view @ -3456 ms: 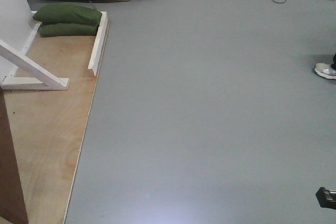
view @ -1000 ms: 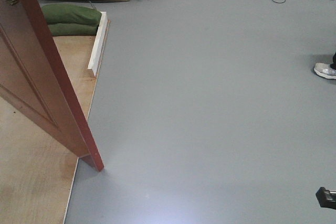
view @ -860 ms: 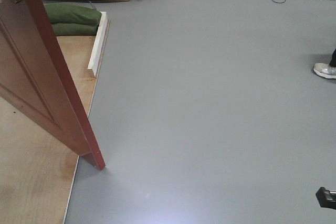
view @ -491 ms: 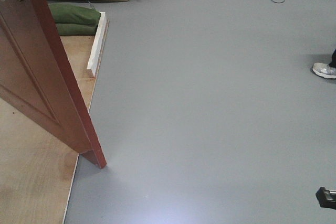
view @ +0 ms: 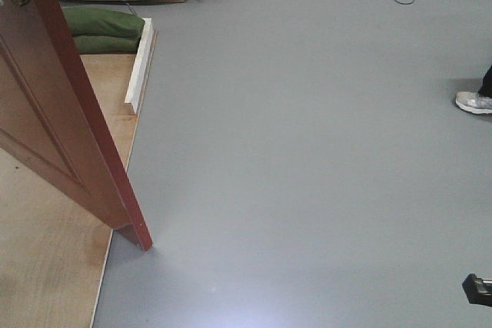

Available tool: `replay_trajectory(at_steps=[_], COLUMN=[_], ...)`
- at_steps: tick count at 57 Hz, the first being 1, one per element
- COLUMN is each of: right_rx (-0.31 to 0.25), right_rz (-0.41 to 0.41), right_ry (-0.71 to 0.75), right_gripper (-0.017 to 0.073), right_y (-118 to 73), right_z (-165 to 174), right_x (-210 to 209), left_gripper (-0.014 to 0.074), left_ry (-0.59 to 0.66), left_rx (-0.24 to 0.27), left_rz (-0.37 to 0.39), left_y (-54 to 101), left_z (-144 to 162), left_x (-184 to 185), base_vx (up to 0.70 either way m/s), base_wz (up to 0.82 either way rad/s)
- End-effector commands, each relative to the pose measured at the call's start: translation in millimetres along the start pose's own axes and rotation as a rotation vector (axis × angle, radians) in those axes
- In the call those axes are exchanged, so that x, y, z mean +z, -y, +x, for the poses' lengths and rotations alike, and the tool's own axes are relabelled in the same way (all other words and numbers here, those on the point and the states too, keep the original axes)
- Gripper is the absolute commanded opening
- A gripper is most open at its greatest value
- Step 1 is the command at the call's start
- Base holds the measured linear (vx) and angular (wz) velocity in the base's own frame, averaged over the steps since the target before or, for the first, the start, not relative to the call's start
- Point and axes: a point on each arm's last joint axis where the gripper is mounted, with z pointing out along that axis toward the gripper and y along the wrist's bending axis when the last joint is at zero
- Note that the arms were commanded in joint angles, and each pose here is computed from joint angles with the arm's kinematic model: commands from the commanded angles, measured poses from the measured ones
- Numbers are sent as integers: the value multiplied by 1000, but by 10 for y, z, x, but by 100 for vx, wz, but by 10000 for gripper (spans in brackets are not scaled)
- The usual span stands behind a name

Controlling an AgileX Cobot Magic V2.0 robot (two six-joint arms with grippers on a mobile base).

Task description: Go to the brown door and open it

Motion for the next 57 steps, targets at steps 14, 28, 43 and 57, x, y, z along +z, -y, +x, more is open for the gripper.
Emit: replay_trajectory(at_steps=[14,28,43,57], right_rx=[-6,-6,-6,-6], right_rz=[2,2,2,2], right_ry=[87,87,87,87], right_gripper=[0,0,0,0], right_y=[3,3,3,3], right_z=[-62,-62,-62,-62], right_x=[-6,-6,-6,-6], left_gripper=[-3,-3,-3,-3], left_ry=[59,59,57,54], left_rx=[-5,-5,-6,-6], left_rz=[72,72,70,69], left_y=[269,269,259,254], left_z=[-80,-80,-77,-75], left_x=[-143,-143,-135,-132], base_vx=[3,6,9,10], base_wz=[-2,-4,-6,-2])
